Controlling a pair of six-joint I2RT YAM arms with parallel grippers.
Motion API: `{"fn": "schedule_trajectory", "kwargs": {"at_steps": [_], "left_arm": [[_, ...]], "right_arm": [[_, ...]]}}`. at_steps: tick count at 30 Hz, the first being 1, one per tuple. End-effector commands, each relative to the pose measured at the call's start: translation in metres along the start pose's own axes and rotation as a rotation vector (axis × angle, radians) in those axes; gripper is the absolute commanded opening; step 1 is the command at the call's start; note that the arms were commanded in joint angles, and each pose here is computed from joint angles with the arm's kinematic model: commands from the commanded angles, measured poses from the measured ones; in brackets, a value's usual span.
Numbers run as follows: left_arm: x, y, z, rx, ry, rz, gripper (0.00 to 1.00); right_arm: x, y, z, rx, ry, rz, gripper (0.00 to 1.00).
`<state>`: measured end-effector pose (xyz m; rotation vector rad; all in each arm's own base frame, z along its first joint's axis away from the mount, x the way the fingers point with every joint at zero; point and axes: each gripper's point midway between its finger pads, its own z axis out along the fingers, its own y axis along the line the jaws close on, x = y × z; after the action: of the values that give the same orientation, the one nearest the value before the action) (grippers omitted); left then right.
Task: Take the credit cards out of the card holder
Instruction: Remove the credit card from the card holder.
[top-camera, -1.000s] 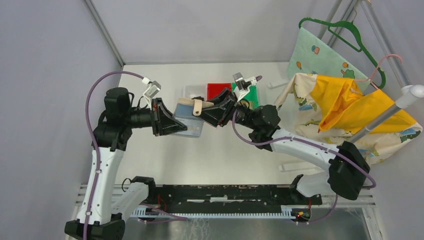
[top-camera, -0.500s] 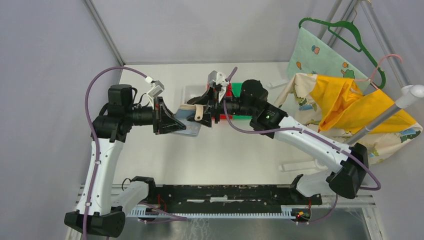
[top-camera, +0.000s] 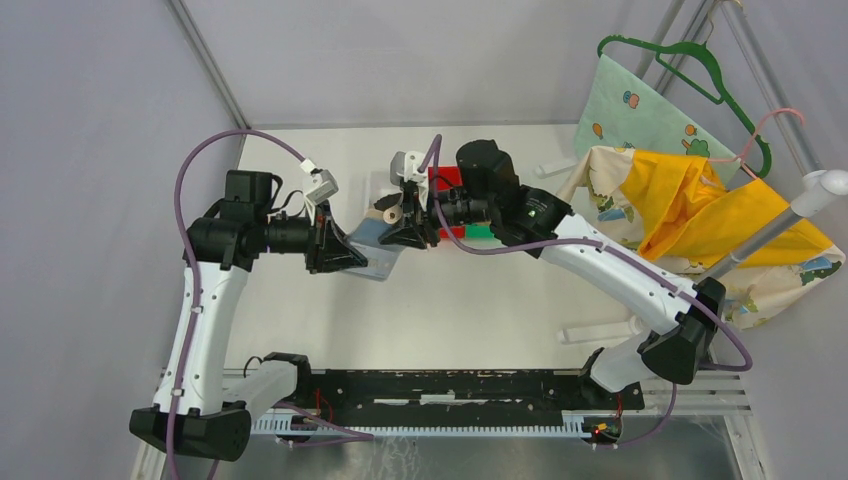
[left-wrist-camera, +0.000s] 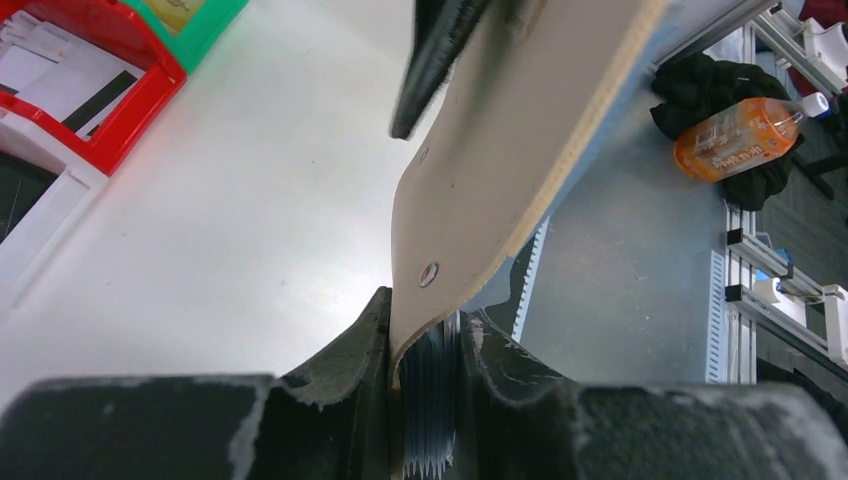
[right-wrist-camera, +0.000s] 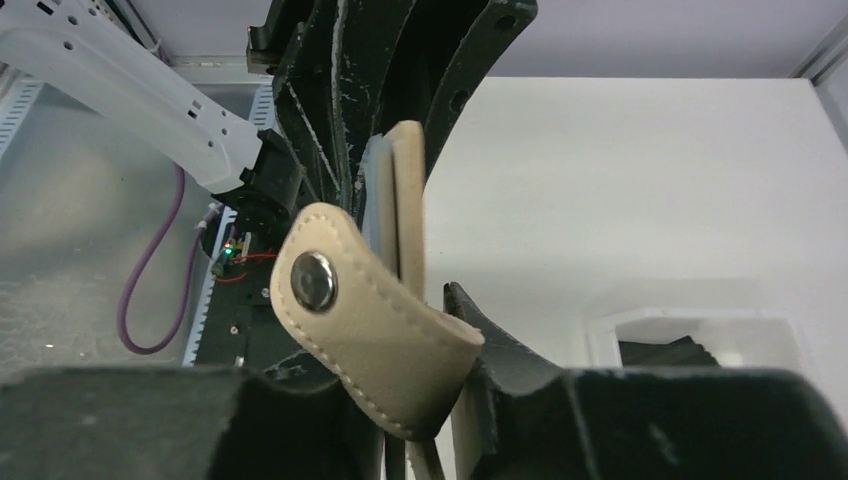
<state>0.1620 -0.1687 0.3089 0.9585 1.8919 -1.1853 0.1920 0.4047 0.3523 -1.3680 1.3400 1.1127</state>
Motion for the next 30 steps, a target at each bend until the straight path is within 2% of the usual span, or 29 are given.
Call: {"fn": "schedule_trajectory", "kwargs": {"at_steps": [1,3,4,6,8,10,14,16,23,30], "left_arm": [[-0.017,-0.010,-0.006,0.015,-0.032,0.117,0.03],[-0.020,-0.010,-0.006,0.012,-0.034,0.122,0.06],[-0.020,-0.010,-0.006,0.012,-0.034,0.118,0.11],[-0.020,-0.010,-0.006,0.019,-0.034,0.116,0.32],[-0.020,-0.011,-0.005,0.030,-0.040,0.109,0.52],[-0.026,-0.008,-0.003,0.018,-0.069,0.105,0.65],[-0.033,-0.009,-0.002,0.008,-0.129,0.056,0.68],[-0.034,-0.017,-0.003,0.027,-0.150,0.069,0.67],[-0.026,-0.028,-0.002,0.091,-0.150,0.047,0.60],[-0.025,-0.032,-0.001,0.124,-0.150,0.029,0.44]], "right_arm": [[-0.012,0.008,-0.001,-0.036,-0.027,-0.036,0.23],[-0.013,0.014,0.000,-0.069,-0.054,-0.030,0.13],[-0.017,0.017,-0.001,-0.079,-0.075,-0.023,0.07],[-0.021,0.020,0.000,-0.089,-0.112,0.002,0.00],[-0.027,0.020,-0.002,-0.084,-0.168,0.063,0.00],[-0.040,0.020,-0.009,-0.084,-0.273,0.116,0.00],[-0.066,0.033,-0.033,-0.113,-0.516,0.206,0.00],[-0.069,0.036,-0.042,-0.116,-0.585,0.247,0.00],[-0.076,0.042,-0.059,-0.112,-0.689,0.268,0.00],[-0.079,0.045,-0.069,-0.106,-0.750,0.285,0.00]]}}
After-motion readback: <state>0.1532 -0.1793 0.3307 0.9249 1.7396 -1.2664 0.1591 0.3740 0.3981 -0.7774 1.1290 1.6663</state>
